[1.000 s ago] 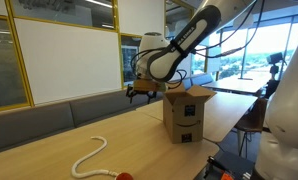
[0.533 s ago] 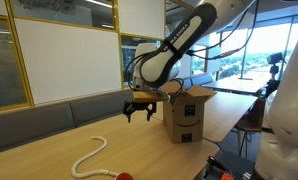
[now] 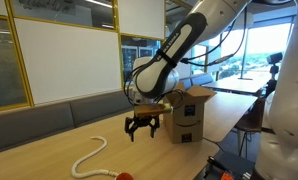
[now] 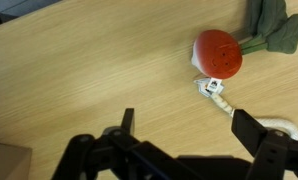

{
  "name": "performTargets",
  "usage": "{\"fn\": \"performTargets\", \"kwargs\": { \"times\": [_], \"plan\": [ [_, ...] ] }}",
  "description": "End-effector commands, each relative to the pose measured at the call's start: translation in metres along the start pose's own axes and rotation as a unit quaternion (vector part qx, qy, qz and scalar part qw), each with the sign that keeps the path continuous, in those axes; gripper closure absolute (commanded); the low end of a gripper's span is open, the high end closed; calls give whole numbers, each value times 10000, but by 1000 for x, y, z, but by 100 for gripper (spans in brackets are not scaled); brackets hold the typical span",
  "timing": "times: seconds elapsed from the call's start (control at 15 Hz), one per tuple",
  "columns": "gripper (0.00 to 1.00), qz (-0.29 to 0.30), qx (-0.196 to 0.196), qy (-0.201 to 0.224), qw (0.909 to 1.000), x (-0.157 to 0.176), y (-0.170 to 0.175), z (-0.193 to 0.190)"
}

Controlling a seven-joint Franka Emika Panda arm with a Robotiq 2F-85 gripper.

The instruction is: Move the box to the right, place the objects on the table inside the box

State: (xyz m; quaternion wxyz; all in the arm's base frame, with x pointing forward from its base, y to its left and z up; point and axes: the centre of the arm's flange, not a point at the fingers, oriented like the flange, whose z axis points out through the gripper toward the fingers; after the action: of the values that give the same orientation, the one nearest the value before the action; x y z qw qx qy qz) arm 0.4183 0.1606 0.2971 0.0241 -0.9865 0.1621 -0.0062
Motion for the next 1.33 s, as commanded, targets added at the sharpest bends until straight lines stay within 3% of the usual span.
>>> {"fn": "performTargets", "kwargs": {
  "times": [0.0, 0.67, 1.27],
  "plan": [
    [0, 51, 62, -253, 9996, -8, -18, 28],
    [0, 594, 382, -429, 9966, -25, -73, 99],
    [0, 816, 575, -466, 9939, -28, -84, 141]
  ]
}}
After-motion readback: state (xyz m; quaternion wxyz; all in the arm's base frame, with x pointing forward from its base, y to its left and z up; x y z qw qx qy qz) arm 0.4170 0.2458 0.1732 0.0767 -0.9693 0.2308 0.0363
